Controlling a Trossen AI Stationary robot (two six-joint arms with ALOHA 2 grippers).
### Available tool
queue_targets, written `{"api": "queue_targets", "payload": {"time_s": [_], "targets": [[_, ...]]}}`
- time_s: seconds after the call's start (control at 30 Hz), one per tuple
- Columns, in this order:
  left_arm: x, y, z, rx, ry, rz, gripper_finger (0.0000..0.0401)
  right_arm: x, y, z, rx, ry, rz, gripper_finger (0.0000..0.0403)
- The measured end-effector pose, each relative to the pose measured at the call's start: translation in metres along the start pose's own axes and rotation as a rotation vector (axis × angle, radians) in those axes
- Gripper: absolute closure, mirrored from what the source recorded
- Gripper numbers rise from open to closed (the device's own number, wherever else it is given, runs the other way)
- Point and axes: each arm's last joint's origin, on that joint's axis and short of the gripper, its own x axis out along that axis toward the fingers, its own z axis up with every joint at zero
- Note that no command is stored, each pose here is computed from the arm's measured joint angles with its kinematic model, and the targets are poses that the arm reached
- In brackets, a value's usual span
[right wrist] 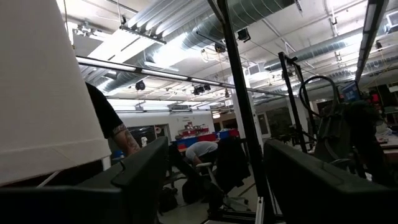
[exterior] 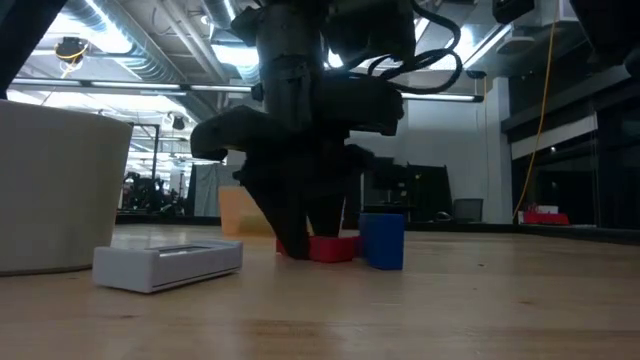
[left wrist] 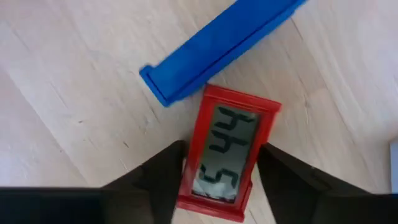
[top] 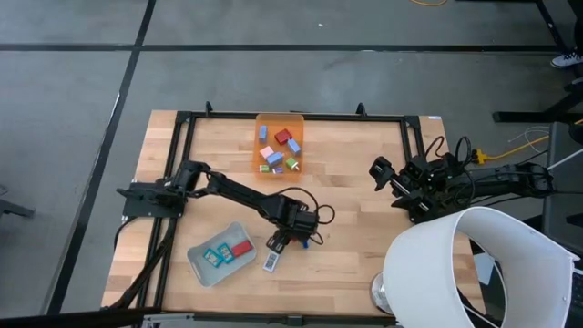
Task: Pick & Place Office items
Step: Put the red digital clock into the gray bin
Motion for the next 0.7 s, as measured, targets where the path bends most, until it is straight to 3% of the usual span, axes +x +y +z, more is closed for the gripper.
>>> {"api": "queue_targets", "payload": {"time_s": [0.13, 0.4, 0.7], "targets": [[-0.001, 0.002, -0.001, -0.100, 0.000, -0.013, 0.0252, 0.000, 0.000, 0.000, 0.000, -0.002, -0.004, 0.0142], [-0.022, 0.018, -0.006, -0.331, -0.079, -0.053, 0.0252, 0.000, 0.000, 0.000, 0.001, -0.006, -0.010, 0.0142], [-0.107, 0.033, -0.015, -0.502, -0.283, 0.029, 0.0252, 0.000, 0.000, 0.001, -0.006, -0.013, -0.015, 0.0142]]}}
